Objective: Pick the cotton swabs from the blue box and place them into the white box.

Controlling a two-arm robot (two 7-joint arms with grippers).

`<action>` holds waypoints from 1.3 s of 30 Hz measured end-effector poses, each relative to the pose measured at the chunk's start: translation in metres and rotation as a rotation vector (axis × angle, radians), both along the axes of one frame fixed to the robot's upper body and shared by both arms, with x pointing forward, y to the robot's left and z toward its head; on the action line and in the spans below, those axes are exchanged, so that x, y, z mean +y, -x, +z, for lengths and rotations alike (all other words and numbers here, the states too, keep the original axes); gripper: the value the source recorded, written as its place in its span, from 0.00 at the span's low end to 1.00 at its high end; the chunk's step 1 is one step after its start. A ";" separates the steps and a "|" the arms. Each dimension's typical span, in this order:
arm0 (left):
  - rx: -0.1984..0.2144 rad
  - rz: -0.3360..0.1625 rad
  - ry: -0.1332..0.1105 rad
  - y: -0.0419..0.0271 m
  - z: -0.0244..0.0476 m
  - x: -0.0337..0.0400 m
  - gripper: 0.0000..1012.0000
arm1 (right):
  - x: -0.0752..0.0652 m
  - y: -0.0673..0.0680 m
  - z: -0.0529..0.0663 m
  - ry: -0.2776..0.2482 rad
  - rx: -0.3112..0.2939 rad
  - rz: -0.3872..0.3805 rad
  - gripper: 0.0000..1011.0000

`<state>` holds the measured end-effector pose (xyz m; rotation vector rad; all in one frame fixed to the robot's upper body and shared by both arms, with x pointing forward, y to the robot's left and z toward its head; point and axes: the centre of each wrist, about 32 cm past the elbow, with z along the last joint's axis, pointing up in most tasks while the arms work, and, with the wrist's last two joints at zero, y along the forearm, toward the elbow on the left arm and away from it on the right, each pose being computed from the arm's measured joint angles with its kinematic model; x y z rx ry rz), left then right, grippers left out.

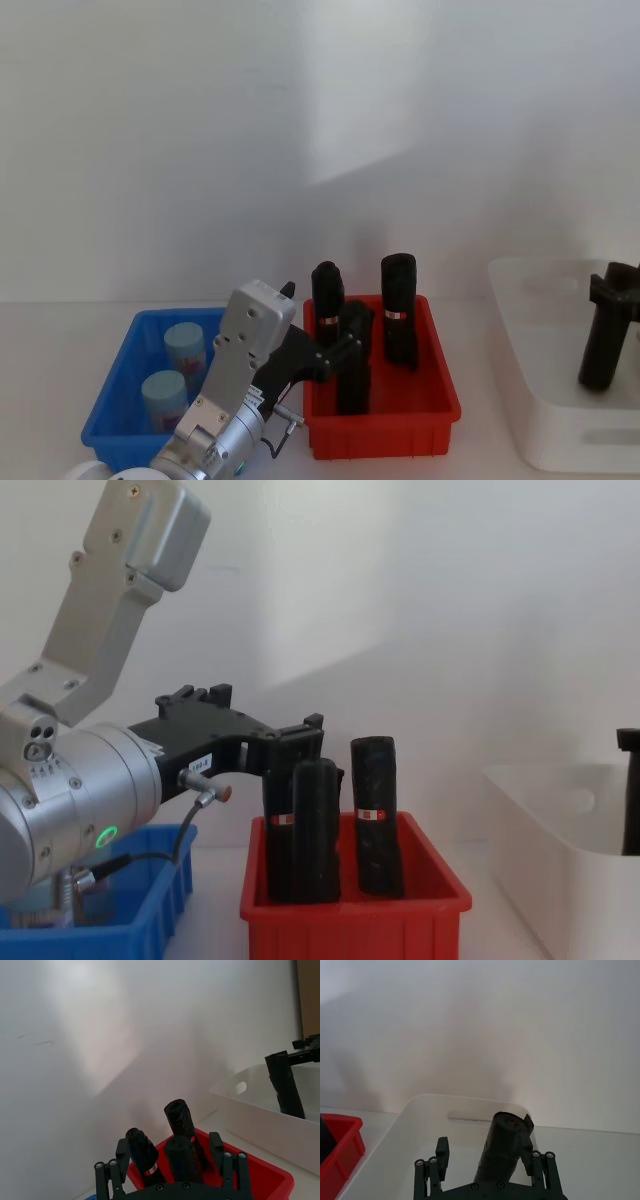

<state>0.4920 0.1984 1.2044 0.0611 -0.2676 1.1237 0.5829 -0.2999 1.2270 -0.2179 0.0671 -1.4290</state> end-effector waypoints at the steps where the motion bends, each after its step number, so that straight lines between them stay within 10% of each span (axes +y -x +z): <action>1: 0.000 0.000 0.000 0.0000 0.0000 0.0000 0.99 | 0.000 0.000 -0.001 -0.001 0.001 -0.002 0.83; 8: 0.000 0.000 0.000 0.0000 0.0000 0.0000 0.99 | 0.001 0.000 -0.005 -0.006 0.007 -0.014 0.99; 23: -0.024 0.012 -0.019 -0.0043 0.0035 0.0037 0.99 | 0.001 0.000 -0.009 -0.010 0.012 -0.025 0.99; 39: -0.023 0.148 -0.118 -0.0221 0.0124 0.0389 0.99 | 0.001 0.000 -0.010 -0.012 0.014 -0.028 0.99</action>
